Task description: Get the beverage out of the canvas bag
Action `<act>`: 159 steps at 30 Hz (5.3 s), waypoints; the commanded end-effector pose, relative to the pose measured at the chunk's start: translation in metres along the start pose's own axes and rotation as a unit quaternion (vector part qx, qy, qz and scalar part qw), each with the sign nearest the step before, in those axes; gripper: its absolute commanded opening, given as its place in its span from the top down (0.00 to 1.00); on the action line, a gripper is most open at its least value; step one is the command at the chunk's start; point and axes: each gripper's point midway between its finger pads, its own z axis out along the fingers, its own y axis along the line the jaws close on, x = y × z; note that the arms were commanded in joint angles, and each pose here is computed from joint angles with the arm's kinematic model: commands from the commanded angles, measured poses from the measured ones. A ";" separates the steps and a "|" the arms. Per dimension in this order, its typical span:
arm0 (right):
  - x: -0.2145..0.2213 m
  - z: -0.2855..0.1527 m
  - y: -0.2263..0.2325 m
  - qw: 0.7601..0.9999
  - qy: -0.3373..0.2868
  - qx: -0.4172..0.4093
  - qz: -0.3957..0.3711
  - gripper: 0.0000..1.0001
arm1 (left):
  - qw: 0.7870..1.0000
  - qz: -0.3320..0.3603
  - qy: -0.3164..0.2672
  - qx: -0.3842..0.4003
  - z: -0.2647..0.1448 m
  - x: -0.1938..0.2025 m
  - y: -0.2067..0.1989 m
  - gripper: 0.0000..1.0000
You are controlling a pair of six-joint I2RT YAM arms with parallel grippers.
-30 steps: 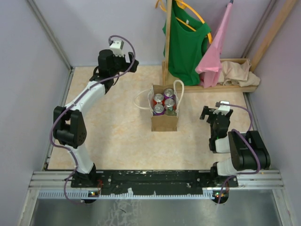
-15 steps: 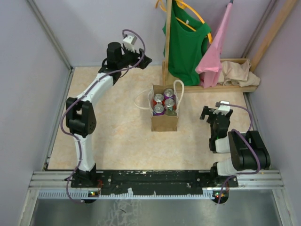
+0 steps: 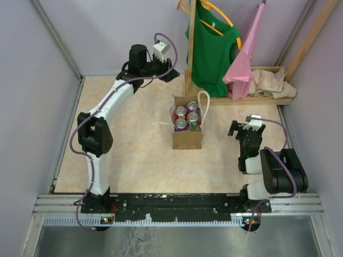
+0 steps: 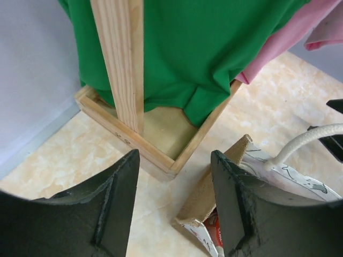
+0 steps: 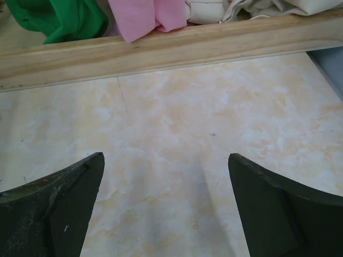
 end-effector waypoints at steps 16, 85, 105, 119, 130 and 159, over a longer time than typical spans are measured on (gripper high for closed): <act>-0.021 0.006 0.001 0.999 -0.035 0.001 0.007 0.01 | 0.990 -0.020 0.124 0.065 -0.009 0.013 -0.068 0.37; -0.020 0.006 0.001 0.999 -0.035 0.001 0.007 0.01 | 0.960 0.011 0.280 -0.010 0.066 0.194 -0.047 0.04; -0.021 0.006 0.001 0.999 -0.035 0.000 0.007 0.01 | 0.934 -0.002 0.353 -0.052 0.040 0.239 -0.037 0.01; -0.021 0.006 0.001 0.999 -0.036 0.001 0.007 0.01 | 0.916 -0.012 0.391 -0.094 0.018 0.258 -0.030 0.71; -0.021 0.006 0.001 0.999 -0.035 0.000 0.007 0.01 | 0.932 0.036 0.348 -0.091 0.017 0.211 -0.027 1.00; -0.021 0.006 0.001 0.999 -0.035 0.001 0.007 0.01 | 0.990 0.116 0.049 -0.069 0.007 -0.034 -0.050 1.00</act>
